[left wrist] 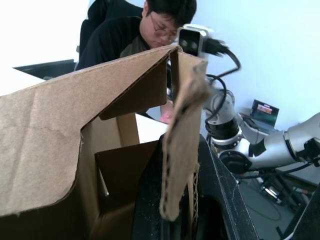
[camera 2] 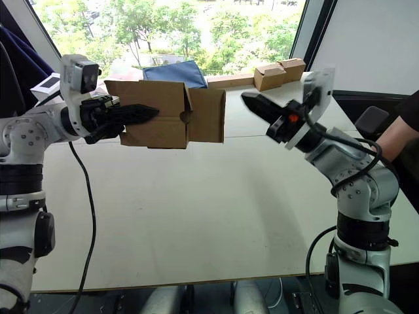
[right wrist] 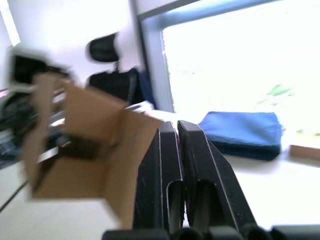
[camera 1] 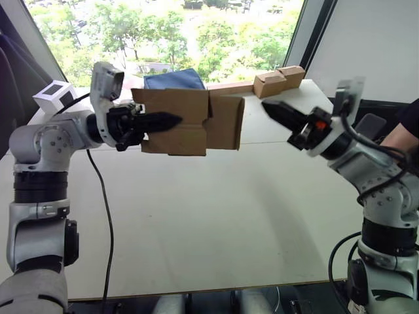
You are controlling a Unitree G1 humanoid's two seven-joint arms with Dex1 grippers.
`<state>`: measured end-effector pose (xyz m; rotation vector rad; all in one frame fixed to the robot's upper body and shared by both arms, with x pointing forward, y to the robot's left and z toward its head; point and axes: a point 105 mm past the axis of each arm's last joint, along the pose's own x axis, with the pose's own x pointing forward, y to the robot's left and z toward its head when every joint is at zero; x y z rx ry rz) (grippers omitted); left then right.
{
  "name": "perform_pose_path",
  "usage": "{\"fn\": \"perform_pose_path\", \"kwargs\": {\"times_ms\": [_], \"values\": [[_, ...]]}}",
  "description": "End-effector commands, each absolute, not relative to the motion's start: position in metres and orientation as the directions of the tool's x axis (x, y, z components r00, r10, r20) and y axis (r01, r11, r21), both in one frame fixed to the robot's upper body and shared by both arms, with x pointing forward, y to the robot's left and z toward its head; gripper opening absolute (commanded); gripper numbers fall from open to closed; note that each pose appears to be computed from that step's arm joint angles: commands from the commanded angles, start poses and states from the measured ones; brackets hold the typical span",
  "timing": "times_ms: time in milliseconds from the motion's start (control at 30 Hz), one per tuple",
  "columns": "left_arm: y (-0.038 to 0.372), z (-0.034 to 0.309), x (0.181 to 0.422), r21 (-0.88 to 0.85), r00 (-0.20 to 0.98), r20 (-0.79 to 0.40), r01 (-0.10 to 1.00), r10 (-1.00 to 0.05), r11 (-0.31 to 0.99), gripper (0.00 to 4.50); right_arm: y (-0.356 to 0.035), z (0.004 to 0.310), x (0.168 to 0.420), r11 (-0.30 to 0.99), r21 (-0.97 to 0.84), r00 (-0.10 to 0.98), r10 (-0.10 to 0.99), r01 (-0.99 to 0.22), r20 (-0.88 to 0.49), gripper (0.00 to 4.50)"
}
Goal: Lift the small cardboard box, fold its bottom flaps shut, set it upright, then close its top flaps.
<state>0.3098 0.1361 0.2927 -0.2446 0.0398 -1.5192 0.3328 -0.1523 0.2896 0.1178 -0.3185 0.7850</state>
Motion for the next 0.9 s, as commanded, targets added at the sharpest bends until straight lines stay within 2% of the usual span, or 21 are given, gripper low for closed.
{"fn": "perform_pose_path", "kwargs": {"times_ms": [33,233,533,900], "values": [[0.136,0.309,0.304,-0.113,0.034,0.158,0.993,-0.987,0.016,0.00,-0.144,0.282,0.348,0.745,-0.083,0.699,0.653,-0.661,0.292,0.09],[0.135,0.310,0.305,-0.113,0.034,0.161,0.994,-0.986,0.016,0.00,-0.111,0.272,0.342,0.661,-0.062,0.618,0.727,-0.748,0.301,0.09],[0.140,0.308,0.310,-0.125,0.060,0.164,0.991,-0.985,0.040,0.00,-0.089,0.271,0.297,0.424,0.094,0.426,0.820,-0.901,0.383,0.09],[0.137,0.309,0.312,-0.127,0.044,0.170,0.992,-0.984,0.023,0.00,-0.079,0.260,0.297,0.388,0.230,0.450,0.783,-0.893,0.430,0.09]]}}
